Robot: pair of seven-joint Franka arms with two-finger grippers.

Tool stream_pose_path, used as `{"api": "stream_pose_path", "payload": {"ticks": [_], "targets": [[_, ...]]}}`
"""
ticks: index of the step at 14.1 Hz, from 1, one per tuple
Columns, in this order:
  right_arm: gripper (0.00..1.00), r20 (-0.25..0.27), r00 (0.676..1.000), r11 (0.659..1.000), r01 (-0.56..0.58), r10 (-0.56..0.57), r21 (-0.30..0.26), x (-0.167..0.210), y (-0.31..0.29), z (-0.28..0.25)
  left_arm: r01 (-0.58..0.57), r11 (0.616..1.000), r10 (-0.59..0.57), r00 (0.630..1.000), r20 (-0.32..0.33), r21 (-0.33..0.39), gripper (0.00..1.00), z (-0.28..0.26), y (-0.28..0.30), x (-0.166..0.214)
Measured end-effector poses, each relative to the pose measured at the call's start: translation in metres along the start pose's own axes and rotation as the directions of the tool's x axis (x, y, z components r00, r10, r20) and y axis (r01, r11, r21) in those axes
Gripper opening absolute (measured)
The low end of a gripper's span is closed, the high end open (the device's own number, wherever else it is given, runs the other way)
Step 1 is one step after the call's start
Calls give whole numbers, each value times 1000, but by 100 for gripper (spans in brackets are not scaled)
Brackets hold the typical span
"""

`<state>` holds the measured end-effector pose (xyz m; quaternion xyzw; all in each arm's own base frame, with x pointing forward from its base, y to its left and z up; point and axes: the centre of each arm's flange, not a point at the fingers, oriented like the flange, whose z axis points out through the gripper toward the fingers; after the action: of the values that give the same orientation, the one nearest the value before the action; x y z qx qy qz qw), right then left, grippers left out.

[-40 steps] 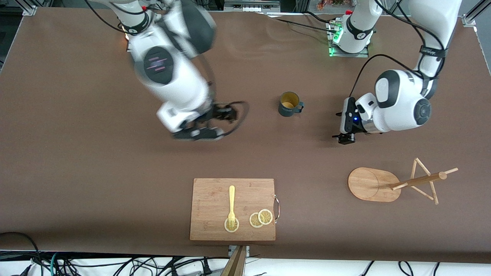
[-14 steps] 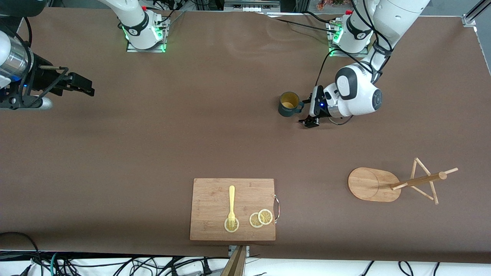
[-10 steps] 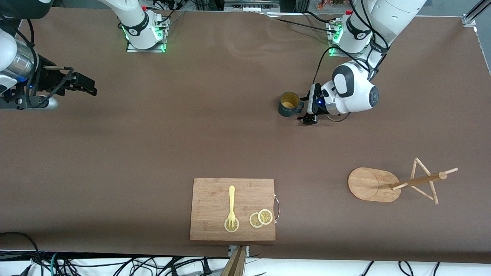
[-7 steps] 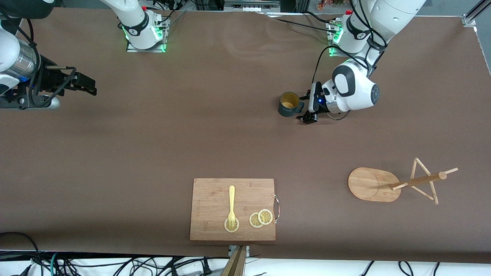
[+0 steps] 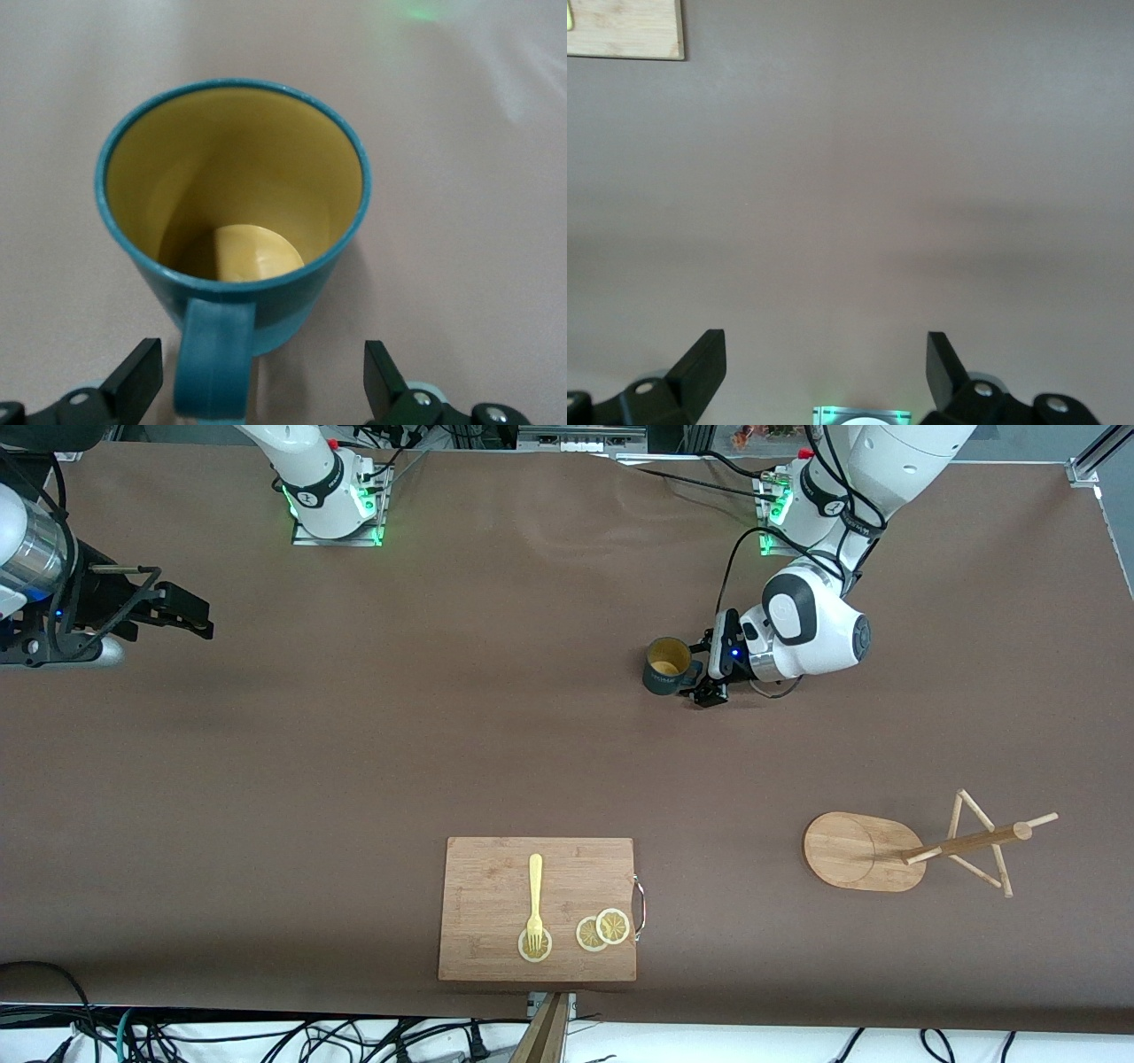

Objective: Pass cup and hang on rack
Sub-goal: 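Carry the teal mug by its handle with the left gripper toward the rack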

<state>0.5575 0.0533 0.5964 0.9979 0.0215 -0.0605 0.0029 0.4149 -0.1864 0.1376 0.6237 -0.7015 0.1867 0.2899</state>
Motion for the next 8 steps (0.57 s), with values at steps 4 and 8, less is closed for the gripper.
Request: {"api": "stream_pose_path", "payload": {"ticks": [4,8], "targets": [[100,-5,1000,1000,14,-14,-10,1,1,0,-25,1000,25,1000,0,-1,72,1,0,1],[100,-35,999,1000,22,-23,-10,1,-3,-11,-28,1000,28,1000,1,0,33,0,0,0]]}}
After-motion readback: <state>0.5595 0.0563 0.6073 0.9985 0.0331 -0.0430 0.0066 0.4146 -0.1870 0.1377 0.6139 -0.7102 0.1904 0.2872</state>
